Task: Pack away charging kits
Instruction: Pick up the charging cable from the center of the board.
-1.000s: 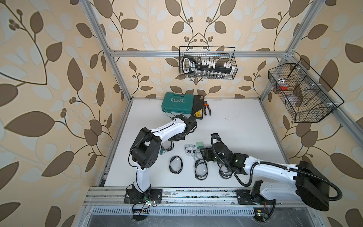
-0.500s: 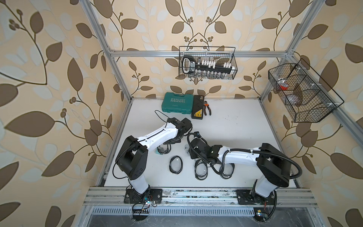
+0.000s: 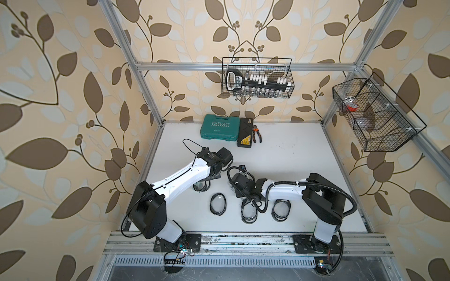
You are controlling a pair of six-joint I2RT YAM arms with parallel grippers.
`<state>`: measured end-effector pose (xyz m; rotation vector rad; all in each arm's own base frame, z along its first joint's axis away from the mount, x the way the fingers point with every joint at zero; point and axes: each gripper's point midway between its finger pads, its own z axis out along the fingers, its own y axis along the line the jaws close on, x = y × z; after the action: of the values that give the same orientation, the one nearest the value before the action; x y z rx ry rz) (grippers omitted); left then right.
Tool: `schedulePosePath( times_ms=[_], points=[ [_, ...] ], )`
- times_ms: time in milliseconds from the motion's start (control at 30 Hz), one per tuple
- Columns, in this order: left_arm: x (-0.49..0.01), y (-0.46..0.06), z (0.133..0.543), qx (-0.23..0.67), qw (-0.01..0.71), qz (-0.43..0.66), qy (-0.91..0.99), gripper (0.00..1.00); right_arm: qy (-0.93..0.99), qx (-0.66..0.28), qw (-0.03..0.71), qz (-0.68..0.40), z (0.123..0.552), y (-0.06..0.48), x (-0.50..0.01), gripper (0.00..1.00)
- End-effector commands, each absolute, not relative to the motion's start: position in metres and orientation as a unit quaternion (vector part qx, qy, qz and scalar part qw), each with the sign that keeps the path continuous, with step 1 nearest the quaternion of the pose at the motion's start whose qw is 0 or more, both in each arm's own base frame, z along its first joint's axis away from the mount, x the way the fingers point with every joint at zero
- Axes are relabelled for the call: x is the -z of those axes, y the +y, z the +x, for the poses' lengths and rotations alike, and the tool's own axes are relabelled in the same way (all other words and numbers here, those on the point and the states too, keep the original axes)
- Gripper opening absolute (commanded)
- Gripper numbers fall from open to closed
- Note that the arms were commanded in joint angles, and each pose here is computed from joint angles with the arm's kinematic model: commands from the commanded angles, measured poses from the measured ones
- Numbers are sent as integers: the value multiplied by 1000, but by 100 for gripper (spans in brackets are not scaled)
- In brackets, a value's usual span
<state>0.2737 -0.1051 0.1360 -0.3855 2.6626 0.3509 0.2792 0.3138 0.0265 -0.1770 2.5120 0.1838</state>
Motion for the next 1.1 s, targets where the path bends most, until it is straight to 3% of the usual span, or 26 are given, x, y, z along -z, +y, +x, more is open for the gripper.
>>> schedulePosePath(
  times_ms=[0,200,333,400,700,1067],
  points=[
    [-142,-105,271,-119,223,-138,958,0,942,-59,321,-75,289,323,-33,44],
    [-140,-104,270,-121,220,-138,958,0,943,-52,316,-87,302,342,-29,44],
    [-141,-104,269,-121,221,-137,958,0,945,-55,310,-89,307,351,-27,31],
    [-140,-104,270,-121,221,-136,958,0,945,-59,310,-91,307,353,-30,29],
    [-138,-109,272,-114,219,-133,960,0,938,-87,324,-88,288,345,-48,49],
    [-132,-112,274,-109,217,-131,961,0,941,-95,313,-84,269,340,-40,51]
  ],
)
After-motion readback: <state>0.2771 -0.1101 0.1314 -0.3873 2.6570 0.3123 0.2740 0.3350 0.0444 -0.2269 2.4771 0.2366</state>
